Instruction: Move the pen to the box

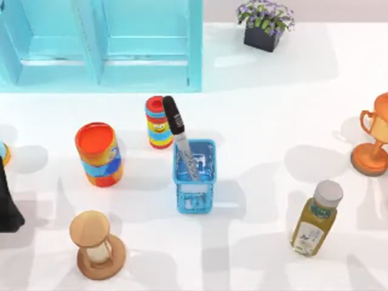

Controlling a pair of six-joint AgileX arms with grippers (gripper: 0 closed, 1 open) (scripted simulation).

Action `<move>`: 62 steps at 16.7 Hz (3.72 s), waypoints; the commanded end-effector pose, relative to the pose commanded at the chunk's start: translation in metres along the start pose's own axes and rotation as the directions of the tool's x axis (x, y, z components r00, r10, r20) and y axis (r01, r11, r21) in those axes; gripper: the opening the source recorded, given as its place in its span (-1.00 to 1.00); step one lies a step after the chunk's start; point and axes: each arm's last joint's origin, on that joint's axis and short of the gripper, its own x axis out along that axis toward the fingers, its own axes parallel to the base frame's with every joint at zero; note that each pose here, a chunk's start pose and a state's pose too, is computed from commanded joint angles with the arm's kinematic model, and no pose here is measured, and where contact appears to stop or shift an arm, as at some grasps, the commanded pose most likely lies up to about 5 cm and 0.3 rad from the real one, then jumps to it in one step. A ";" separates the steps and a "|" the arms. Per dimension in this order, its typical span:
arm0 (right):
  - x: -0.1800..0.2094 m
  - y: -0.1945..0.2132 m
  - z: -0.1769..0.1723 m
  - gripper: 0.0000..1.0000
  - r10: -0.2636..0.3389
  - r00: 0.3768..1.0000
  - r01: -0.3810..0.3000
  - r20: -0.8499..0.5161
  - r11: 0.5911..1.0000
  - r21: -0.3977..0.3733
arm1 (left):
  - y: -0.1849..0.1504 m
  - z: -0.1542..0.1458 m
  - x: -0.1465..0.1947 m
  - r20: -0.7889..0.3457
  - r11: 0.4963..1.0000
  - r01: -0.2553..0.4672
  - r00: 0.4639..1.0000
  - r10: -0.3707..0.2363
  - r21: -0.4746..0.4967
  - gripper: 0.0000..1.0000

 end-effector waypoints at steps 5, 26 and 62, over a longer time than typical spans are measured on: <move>0.002 0.003 0.005 1.00 0.034 0.999 -0.034 -0.026 0.999 0.006 | 0.000 0.000 0.000 0.000 1.000 0.000 1.000 0.000 0.000 1.00; 0.134 0.184 0.021 1.00 0.677 0.534 -0.707 -0.507 0.686 0.170 | 0.000 0.000 0.000 0.000 1.000 0.000 1.000 0.000 0.000 1.00; 0.187 0.268 -0.045 -0.81 0.688 0.489 -0.724 -0.536 0.663 0.190 | 0.000 0.000 0.000 0.000 1.000 0.000 1.000 0.000 0.000 1.00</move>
